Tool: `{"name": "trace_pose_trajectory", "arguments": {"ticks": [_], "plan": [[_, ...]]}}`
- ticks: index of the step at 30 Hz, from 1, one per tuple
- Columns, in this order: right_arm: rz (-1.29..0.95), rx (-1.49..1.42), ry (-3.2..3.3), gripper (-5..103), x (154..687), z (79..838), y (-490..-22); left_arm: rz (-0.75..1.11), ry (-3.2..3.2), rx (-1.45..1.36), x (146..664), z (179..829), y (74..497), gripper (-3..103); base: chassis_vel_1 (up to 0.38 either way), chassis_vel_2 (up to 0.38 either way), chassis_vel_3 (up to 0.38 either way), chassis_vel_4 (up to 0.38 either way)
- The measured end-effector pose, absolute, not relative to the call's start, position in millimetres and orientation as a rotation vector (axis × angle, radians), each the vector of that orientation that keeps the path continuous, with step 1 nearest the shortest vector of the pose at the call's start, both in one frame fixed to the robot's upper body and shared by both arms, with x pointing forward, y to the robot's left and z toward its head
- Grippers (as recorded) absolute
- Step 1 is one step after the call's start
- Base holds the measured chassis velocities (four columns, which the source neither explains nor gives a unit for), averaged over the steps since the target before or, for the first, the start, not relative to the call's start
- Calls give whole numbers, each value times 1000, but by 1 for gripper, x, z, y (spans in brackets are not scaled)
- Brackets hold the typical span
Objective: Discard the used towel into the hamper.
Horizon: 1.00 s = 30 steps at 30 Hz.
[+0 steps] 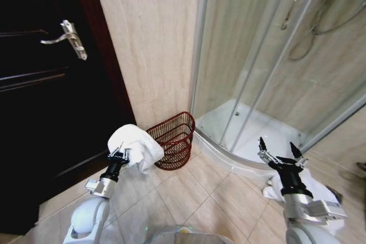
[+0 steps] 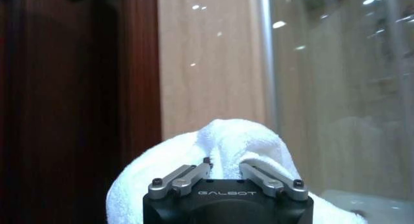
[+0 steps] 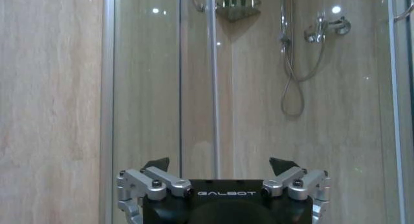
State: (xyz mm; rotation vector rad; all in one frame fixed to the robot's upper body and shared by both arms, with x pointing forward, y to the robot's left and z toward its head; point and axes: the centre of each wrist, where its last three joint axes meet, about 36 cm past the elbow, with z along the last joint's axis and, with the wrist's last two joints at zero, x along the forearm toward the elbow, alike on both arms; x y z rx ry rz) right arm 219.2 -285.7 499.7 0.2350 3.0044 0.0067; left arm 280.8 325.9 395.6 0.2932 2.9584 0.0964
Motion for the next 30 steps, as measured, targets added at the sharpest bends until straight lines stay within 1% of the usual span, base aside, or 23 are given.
{"name": "trace_pose_trajectory", "arguments": {"ticks": [4,19,30], "plan": [[-12,239,3014,100,220,498,-286,90,2932,368,288,400,320,5,0,0,0,0],[-36,241,3010,100,226,491,-291,87,2926,475,304,407,303,5,0,0,0,0],[-39,242,3016,100,228,490,-291,77,2938,543,310,407,293,5,-113,110,110,-105]]}}
